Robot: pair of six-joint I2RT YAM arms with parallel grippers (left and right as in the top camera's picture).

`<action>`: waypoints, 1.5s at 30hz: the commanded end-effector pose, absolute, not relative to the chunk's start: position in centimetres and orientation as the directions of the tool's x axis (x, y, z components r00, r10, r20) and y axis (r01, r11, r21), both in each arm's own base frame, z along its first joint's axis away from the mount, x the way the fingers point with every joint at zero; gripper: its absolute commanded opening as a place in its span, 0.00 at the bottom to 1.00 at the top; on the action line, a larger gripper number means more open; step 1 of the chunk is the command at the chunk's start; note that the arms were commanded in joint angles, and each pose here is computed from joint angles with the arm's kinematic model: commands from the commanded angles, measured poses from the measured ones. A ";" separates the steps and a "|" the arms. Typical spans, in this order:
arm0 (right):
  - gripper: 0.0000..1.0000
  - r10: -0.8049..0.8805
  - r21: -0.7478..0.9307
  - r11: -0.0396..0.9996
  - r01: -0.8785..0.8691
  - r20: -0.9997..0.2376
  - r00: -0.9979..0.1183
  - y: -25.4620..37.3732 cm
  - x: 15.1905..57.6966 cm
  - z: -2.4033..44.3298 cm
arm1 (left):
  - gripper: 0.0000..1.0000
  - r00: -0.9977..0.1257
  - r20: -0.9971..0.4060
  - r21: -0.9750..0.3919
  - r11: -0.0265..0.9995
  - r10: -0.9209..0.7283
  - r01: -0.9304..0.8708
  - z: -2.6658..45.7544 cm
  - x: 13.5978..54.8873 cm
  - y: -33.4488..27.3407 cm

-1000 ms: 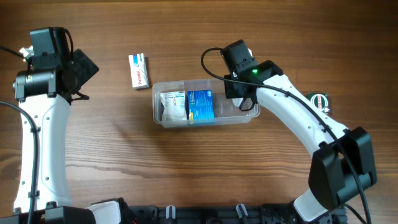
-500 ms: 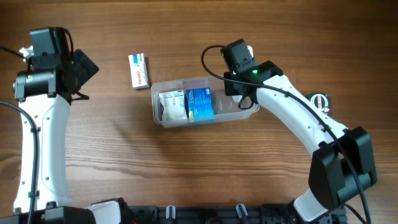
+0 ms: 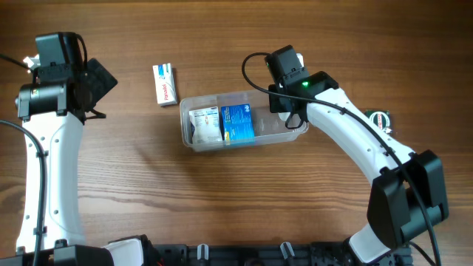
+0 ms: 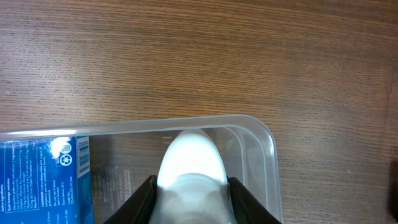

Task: Pack container
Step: 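Carry the white bottle with right gripper over the container's right end, then lower the bottle into the container, open right gripper, withdraw, then lower right gripper onto the green Zam-Buk tin and grasp it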

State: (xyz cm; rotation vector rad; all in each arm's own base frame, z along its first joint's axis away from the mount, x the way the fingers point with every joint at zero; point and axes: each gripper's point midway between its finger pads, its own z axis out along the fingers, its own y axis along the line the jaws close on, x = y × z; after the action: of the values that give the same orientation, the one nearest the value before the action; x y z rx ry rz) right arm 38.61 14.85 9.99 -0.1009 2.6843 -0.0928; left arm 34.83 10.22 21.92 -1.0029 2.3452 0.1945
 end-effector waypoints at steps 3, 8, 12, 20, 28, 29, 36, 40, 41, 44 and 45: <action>0.35 -0.076 -0.105 0.994 -0.034 -0.428 -0.900 14.3 38.7 9.3 | 1.00 -0.542 -0.574 -0.089 0.704 -0.614 -0.704 22.5 34.9 10.5; 0.35 -0.078 -0.110 0.993 -0.035 -0.418 -0.905 14.3 38.7 8.9 | 1.00 -0.542 -0.574 -0.089 0.704 -0.614 -0.704 22.5 34.9 10.5; 0.38 -0.078 -0.110 0.993 -0.035 -0.419 -0.905 14.3 38.7 8.9 | 1.00 -0.542 -0.574 -0.089 0.704 -0.614 -0.704 22.5 34.9 10.5; 0.75 -0.096 -0.086 0.994 -0.063 -0.452 -0.887 15.0 39.3 10.6 | 1.00 -0.542 -0.574 -0.089 0.704 -0.614 -0.704 22.5 34.9 10.5; 0.80 -0.003 -0.009 1.000 0.003 -0.599 -0.801 12.5 39.2 20.9 | 1.00 -0.542 -0.574 -0.089 0.704 -0.614 -0.704 22.5 34.9 10.5; 0.80 0.041 0.013 0.999 0.042 -0.615 -0.788 11.4 39.1 22.2 | 1.00 -0.542 -0.574 -0.089 0.704 -0.614 -0.704 22.5 34.9 10.5; 0.63 0.291 0.069 0.949 0.307 -0.564 -0.773 1.1 37.7 23.2 | 1.00 -0.542 -0.574 -0.089 0.704 -0.614 -0.704 22.5 34.9 10.5; 0.66 0.398 0.047 0.896 0.442 -0.530 -0.749 -4.4 37.8 21.6 | 1.00 -0.542 -0.574 -0.089 0.704 -0.614 -0.704 22.5 34.9 10.5; 0.68 0.422 0.041 0.881 0.472 -0.520 -0.743 -5.8 37.7 21.2 | 1.00 -0.542 -0.574 -0.089 0.704 -0.614 -0.704 22.5 34.9 10.5; 0.93 0.507 0.032 0.831 0.556 -0.456 -0.731 -9.4 37.0 19.1 | 1.00 -0.542 -0.574 -0.089 0.704 -0.614 -0.704 22.5 34.9 10.5; 0.97 0.519 0.027 0.824 0.566 -0.436 -0.735 -10.2 36.9 18.3 | 1.00 -0.542 -0.574 -0.089 0.704 -0.614 -0.704 22.5 34.9 10.5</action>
State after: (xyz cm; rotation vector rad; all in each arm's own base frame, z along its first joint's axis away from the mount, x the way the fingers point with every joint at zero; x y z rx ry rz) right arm 37.29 -7.91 20.65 0.7115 2.5242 -0.1528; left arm 34.83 10.22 21.92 -1.0029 2.3452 0.1945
